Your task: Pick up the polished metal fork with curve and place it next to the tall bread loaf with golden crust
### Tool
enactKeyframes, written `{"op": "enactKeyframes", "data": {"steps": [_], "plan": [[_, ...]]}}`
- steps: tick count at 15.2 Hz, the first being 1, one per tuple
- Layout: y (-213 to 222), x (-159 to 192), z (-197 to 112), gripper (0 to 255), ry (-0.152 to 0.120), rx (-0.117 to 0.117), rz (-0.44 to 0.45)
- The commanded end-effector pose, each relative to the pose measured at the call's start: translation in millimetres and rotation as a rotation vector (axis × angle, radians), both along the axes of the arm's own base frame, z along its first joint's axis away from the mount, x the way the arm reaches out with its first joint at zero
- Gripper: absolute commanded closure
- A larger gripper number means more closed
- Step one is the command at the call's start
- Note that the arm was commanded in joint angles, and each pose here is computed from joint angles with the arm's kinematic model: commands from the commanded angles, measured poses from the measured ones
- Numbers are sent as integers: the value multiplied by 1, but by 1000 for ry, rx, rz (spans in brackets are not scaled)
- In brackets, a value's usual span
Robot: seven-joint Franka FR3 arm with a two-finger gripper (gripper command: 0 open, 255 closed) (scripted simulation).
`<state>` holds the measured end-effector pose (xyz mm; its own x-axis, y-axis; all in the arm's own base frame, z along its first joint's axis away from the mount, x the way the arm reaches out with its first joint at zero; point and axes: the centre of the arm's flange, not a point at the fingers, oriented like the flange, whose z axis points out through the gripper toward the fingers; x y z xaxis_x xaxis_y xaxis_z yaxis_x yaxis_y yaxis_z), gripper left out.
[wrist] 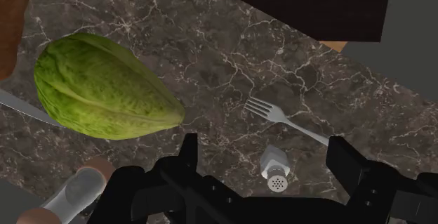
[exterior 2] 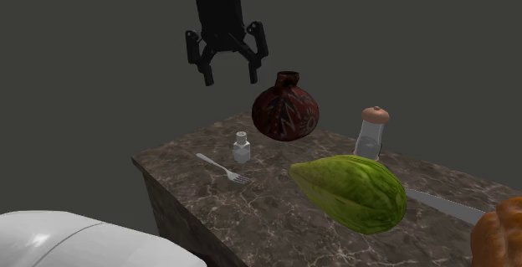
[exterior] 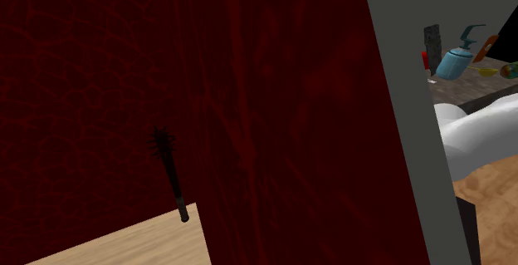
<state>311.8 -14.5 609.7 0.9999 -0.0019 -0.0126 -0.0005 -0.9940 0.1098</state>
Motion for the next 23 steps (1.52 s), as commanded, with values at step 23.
{"op": "enactKeyframes", "data": {"steps": [23], "plan": [[41, 78, -250, 0, 69, 73, 883]]}}
